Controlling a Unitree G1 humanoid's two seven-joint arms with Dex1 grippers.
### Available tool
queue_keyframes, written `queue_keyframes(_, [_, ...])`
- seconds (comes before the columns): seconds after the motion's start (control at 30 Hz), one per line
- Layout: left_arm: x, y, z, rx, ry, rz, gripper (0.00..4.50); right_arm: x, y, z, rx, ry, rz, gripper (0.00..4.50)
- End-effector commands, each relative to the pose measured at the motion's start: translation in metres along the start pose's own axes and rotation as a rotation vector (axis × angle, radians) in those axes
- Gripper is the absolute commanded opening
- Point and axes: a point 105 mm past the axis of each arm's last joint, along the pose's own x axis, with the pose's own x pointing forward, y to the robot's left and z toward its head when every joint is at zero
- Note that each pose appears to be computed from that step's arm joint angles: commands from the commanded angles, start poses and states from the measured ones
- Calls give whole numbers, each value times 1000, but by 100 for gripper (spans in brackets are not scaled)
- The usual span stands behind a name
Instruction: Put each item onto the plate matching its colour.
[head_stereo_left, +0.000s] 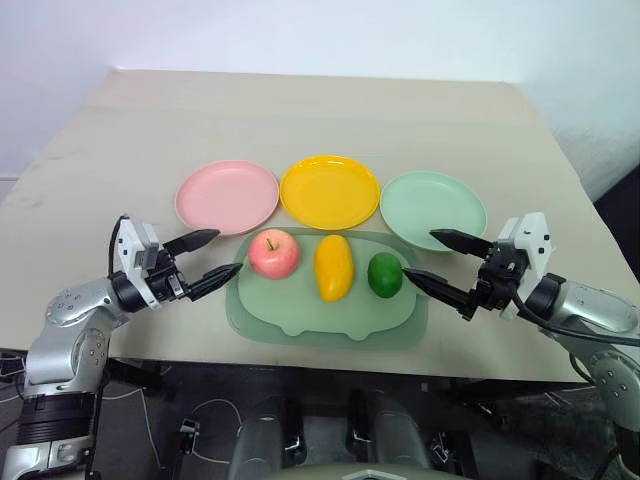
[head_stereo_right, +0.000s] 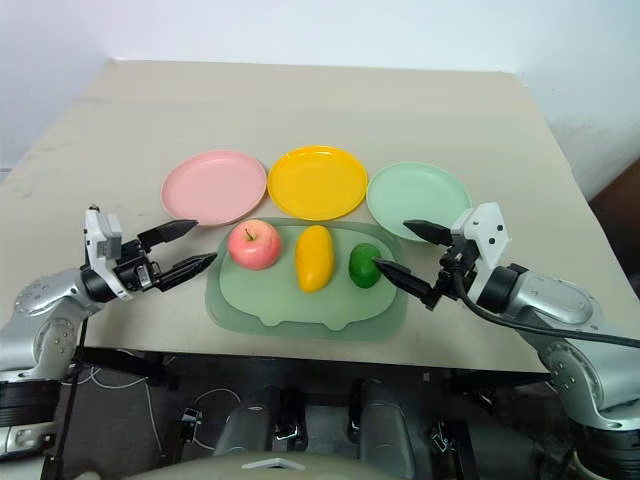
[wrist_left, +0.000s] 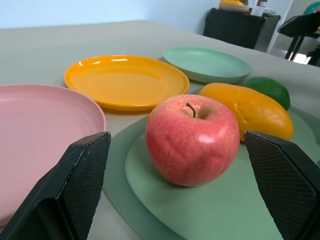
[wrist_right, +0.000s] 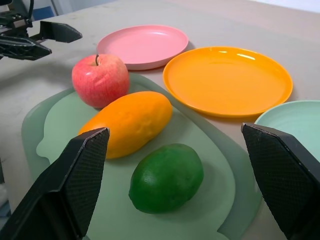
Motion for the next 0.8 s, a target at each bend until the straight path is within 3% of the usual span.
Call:
queue_keyframes(0.03, [0, -2, 10, 45, -20, -10, 447, -6, -3, 10, -48, -23, -11, 450])
queue_keyframes(0.8, [14, -5, 4, 39, -25, -72, 447, 7, 5, -13, 88, 90, -51, 450])
